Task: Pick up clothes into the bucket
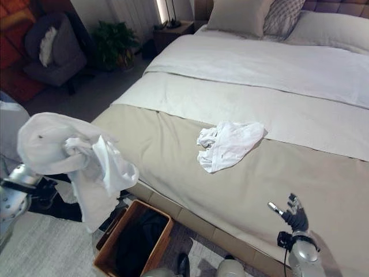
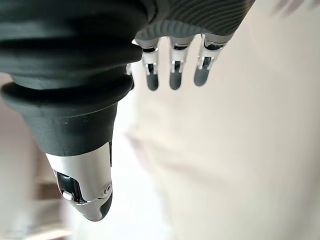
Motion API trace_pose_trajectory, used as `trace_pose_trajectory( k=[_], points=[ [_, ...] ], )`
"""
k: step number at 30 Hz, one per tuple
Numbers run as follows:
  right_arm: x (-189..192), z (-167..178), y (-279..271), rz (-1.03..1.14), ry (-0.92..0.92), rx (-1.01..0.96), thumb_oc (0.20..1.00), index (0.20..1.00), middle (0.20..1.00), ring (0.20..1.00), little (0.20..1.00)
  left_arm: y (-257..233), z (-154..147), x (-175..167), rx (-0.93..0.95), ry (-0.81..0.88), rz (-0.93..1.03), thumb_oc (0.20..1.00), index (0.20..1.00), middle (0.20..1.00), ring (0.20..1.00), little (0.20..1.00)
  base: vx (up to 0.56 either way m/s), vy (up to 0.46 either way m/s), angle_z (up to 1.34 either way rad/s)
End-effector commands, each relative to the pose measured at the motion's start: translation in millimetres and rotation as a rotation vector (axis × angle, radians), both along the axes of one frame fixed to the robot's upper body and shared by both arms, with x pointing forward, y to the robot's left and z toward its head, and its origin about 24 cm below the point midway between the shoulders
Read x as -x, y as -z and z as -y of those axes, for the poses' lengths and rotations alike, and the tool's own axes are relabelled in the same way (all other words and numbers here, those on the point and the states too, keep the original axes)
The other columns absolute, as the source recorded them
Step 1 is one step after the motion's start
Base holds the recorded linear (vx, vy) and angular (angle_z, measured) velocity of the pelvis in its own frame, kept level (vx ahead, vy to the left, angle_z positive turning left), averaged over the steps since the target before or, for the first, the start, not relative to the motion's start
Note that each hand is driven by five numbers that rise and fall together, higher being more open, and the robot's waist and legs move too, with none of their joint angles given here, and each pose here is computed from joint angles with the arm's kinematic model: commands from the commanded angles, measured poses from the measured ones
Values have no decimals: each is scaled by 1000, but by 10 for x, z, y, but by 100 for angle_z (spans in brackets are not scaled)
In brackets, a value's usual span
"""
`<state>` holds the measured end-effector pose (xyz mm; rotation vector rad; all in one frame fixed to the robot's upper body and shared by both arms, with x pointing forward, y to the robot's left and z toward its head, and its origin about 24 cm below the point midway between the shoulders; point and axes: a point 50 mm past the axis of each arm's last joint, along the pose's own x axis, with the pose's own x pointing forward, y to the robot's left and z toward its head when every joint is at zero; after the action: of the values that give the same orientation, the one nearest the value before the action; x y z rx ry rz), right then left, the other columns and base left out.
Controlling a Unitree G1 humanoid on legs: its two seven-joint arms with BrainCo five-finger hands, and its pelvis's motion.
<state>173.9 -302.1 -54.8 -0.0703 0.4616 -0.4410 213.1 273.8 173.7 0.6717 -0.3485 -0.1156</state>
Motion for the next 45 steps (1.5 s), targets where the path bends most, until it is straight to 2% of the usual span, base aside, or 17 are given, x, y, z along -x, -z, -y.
trace_pose_trajectory(
  k=[1,5,10,11,21,31,41,45],
  points=[
    [-299,-82,-149,72,-70,71,1000,1000,1000,1000,1000,-173,33,52,24,2,142,200,200,200,200,200,-161,21,8],
    [-272,-93,-45,-4,-108,119,1000,1000,1000,1000,1000,68,-44,14,4,-103,107,200,200,200,200,200,-153,21,8],
    [-251,-74,-11,-45,-142,170,1000,1000,1000,1000,1000,256,-156,-153,-111,-232,96,200,200,200,200,200,-126,10,21],
    [-240,-75,-17,-53,-166,201,1000,1000,1000,1000,1000,374,-245,-230,-139,-312,81,200,200,200,200,200,-57,19,15],
    [-317,-85,-114,28,-133,199,1000,1000,1000,1000,1000,444,-528,-634,-363,-519,63,200,200,200,200,200,-80,42,1],
    [-447,-272,-214,123,-155,159,1000,1000,1000,1000,1000,331,-787,-707,-407,-680,80,200,200,200,200,200,-9,55,-11],
    [-546,-344,-307,174,-182,147,1000,1000,1000,1000,1000,160,-782,-774,-461,-683,113,200,200,200,200,200,10,42,-1],
    [-618,-388,-401,218,-207,135,1000,1000,1000,1000,1000,158,-904,-803,-479,-744,69,200,200,200,200,200,16,49,-11]
  ],
)
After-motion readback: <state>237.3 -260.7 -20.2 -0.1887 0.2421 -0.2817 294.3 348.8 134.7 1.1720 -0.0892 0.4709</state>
